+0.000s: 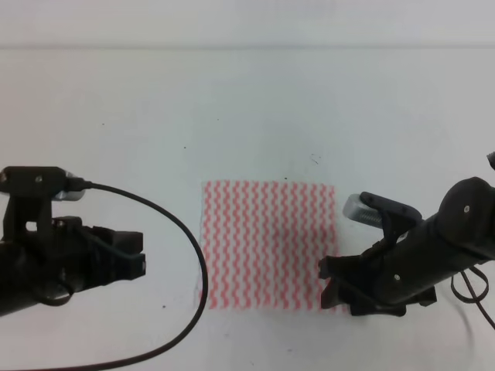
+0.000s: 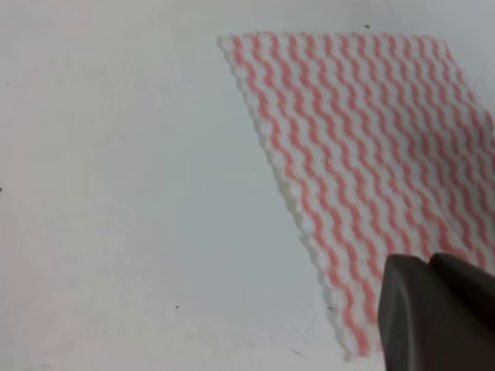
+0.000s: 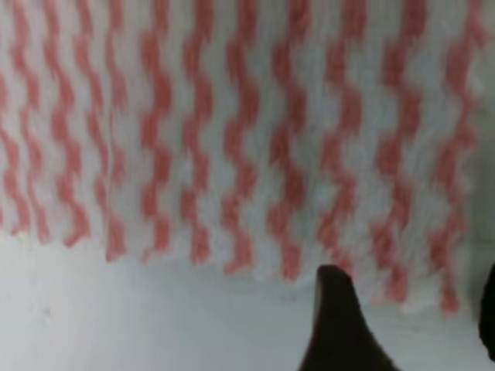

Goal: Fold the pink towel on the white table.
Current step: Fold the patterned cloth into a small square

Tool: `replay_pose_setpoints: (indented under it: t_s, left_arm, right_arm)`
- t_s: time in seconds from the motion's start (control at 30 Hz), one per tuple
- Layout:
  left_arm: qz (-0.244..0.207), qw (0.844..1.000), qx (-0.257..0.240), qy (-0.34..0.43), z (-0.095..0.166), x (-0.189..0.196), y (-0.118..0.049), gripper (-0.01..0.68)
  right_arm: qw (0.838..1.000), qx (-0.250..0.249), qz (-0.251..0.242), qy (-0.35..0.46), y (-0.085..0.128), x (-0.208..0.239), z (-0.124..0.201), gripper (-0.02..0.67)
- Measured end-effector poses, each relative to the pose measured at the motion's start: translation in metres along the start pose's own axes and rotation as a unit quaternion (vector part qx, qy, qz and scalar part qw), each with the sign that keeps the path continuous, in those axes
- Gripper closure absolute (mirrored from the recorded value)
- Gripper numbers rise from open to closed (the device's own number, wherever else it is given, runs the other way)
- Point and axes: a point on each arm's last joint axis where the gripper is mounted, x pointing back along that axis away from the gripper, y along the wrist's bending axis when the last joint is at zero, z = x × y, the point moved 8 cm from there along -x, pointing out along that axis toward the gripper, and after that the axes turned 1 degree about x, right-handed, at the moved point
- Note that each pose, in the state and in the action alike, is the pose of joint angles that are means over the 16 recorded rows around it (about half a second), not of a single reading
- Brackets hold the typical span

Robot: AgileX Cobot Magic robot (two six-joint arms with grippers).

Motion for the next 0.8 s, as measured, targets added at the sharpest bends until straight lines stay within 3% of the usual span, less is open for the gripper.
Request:
replay_pose_setpoints:
  t_s: [0.53, 0.8]
  left_arm:
    - [0.004, 1.000, -0.001, 0.004, 0.001, -0.001, -0.002, 0.673]
    - [0.008, 1.000, -0.001, 0.005, 0.002, 0.000, -0.003, 0.673]
  right_arm:
    - [1.000, -0.007, 0.001, -0.008, -0.002, -0.004, -0.003, 0.291]
    - [1.000, -0.019, 0.002, 0.012, -0.004, -0.011, 0.001, 0.328]
